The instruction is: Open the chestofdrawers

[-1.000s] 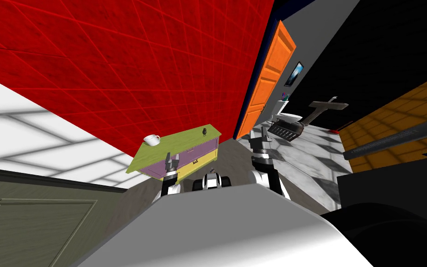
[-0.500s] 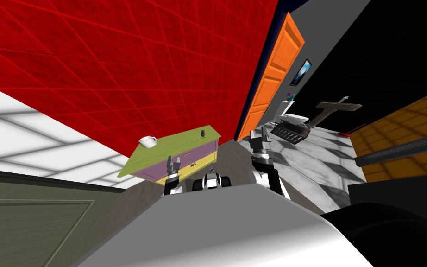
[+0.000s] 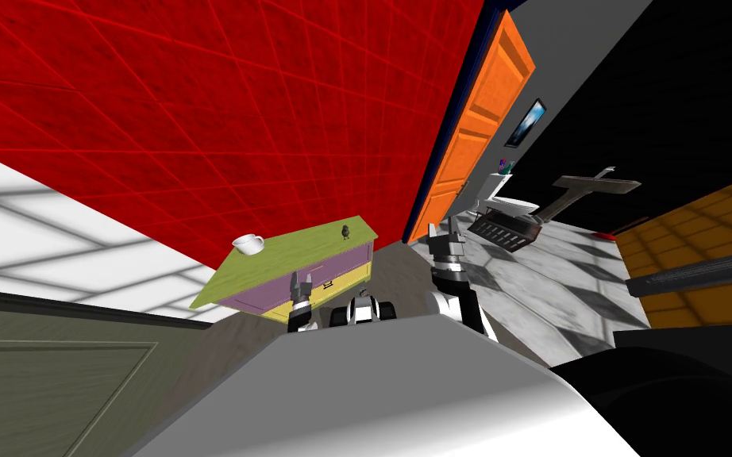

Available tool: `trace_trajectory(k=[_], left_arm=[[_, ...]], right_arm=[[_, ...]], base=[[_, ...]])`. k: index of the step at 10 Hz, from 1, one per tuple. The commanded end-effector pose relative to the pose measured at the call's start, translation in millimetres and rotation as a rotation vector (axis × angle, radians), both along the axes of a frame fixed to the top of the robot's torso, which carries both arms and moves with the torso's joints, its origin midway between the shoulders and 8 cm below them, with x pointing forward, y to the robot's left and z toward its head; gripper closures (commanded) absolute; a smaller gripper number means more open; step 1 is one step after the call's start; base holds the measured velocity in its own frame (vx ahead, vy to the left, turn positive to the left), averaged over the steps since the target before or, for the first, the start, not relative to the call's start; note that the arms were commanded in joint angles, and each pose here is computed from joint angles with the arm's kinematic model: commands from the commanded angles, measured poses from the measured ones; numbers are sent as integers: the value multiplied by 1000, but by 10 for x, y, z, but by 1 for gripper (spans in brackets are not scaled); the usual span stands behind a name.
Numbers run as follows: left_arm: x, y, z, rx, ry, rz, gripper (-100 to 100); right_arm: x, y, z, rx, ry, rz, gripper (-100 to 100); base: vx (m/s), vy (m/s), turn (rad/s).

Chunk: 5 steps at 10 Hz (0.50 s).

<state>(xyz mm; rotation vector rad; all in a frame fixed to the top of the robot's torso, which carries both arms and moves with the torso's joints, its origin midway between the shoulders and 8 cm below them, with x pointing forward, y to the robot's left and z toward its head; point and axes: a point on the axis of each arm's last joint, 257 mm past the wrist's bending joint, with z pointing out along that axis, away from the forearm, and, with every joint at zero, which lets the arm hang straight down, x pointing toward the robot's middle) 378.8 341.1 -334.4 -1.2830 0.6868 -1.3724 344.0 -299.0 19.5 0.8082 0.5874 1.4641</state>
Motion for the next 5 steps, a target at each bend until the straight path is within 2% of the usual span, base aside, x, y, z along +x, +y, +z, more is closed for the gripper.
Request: trace_trajectory(k=[1, 5], left_arm=[[-87, -121, -218, -56, 27, 22, -100], [-175, -424, -467, -152, 56, 48, -100]], right_arm=[[0, 0, 0, 0, 0, 0, 0], [0, 0, 0, 0, 0, 0, 0]], base=[[99, -84, 55], [69, -56, 43]])
